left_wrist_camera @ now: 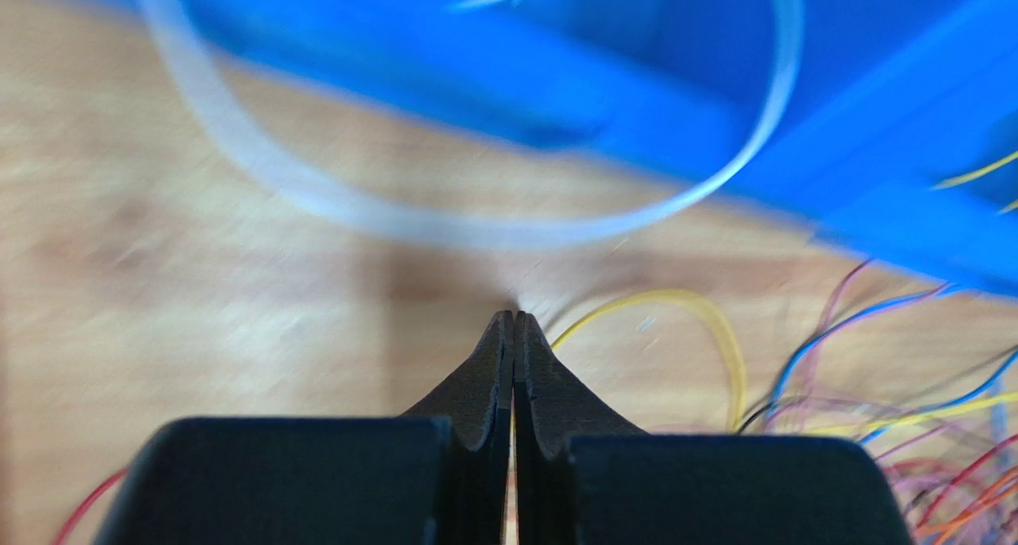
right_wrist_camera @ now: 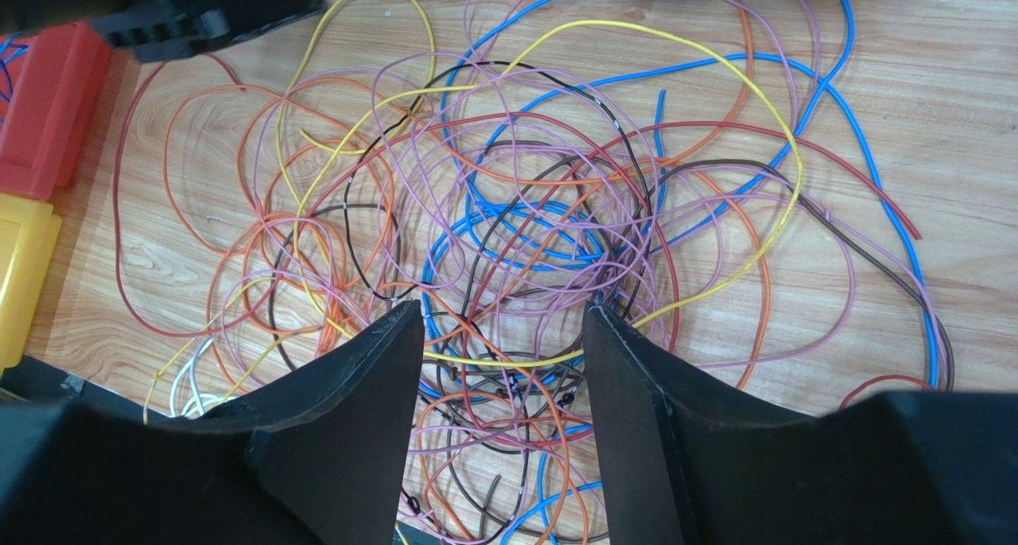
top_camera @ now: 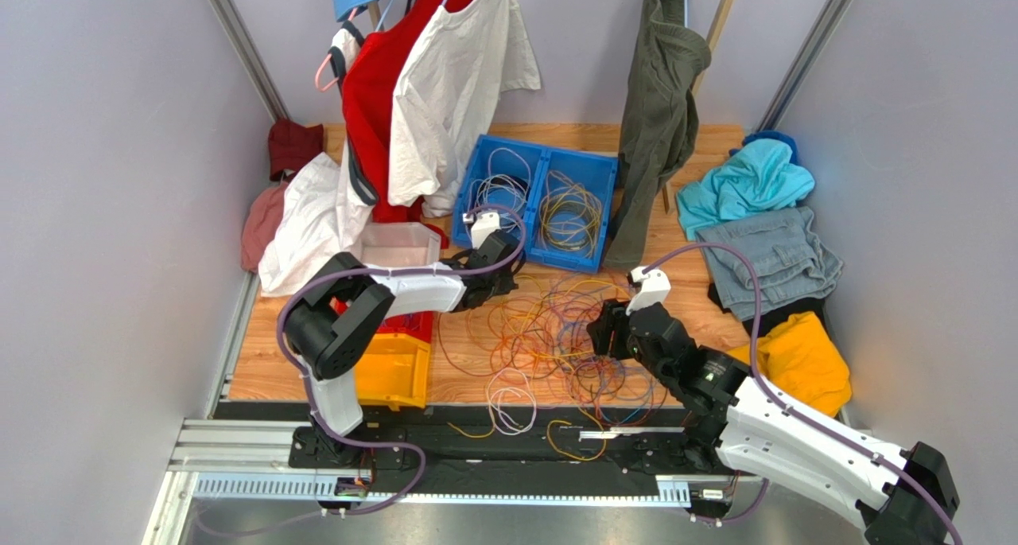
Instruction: Untangle the cables
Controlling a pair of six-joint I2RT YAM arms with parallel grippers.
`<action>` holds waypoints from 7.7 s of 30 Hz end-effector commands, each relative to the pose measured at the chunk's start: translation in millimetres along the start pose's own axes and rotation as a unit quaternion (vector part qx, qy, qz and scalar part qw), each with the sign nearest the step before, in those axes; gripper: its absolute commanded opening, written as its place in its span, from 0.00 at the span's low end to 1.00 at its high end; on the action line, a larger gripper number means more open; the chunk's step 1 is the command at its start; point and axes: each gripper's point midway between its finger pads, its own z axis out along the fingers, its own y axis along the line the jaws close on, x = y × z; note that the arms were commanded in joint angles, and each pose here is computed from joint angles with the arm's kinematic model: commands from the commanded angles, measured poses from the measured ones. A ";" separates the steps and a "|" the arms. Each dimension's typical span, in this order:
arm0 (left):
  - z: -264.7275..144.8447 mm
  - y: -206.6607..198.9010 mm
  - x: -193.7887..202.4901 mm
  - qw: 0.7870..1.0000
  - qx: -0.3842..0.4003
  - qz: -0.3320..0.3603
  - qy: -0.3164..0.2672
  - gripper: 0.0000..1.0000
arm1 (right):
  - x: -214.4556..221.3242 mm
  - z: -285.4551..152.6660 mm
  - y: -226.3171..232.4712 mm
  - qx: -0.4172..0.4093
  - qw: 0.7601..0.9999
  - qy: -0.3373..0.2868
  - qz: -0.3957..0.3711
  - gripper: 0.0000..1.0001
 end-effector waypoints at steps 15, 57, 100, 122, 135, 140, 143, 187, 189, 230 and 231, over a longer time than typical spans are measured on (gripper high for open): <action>-43.4 35.5 16.5 0.998 -0.023 0.057 0.026 0.50 | -5.8 -2.7 6.3 -0.020 0.999 -0.021 0.034 0.55; -130.8 14.7 -8.9 0.993 0.096 -0.010 -0.064 0.50 | -41.6 105.7 -92.9 0.262 0.965 -0.003 0.010 0.52; -294.2 -112.6 -33.3 0.785 0.579 0.130 -0.176 0.99 | -279.1 -175.3 153.3 -0.275 0.945 -0.176 0.024 0.00; -216.0 -155.4 -0.9 0.805 0.538 0.152 -0.197 0.85 | -270.9 -186.7 148.8 -0.278 0.946 -0.165 0.021 0.00; -208.6 -170.3 -10.3 0.809 0.531 0.151 -0.201 0.37 | -263.7 -184.2 144.6 -0.276 0.947 -0.163 0.023 0.00; -214.1 -166.2 -17.2 0.815 0.523 0.142 -0.205 0.00 | -260.4 -185.5 139.4 -0.269 0.948 -0.166 0.023 0.00; -227.3 -158.4 -32.8 0.826 0.505 0.135 -0.212 0.00 | -254.2 -185.3 135.0 -0.267 0.949 -0.166 0.024 0.00; -395.9 -174.9 -351.9 0.875 0.357 0.102 -0.310 0.00 | -105.3 -136.6 37.9 -0.159 0.979 -0.103 0.069 0.62; -388.4 -180.5 -356.4 0.873 0.360 0.100 -0.315 0.00 | -108.2 -137.5 35.1 -0.153 0.980 -0.112 0.068 0.62; -283.4 -245.0 -447.7 0.739 0.389 0.131 -0.533 0.00 | -88.0 -102.6 17.6 -0.113 0.985 -0.121 0.057 0.59; -276.4 -246.1 -445.8 0.742 0.388 0.133 -0.531 0.00 | -87.6 -102.1 17.1 -0.111 0.985 -0.121 0.056 0.59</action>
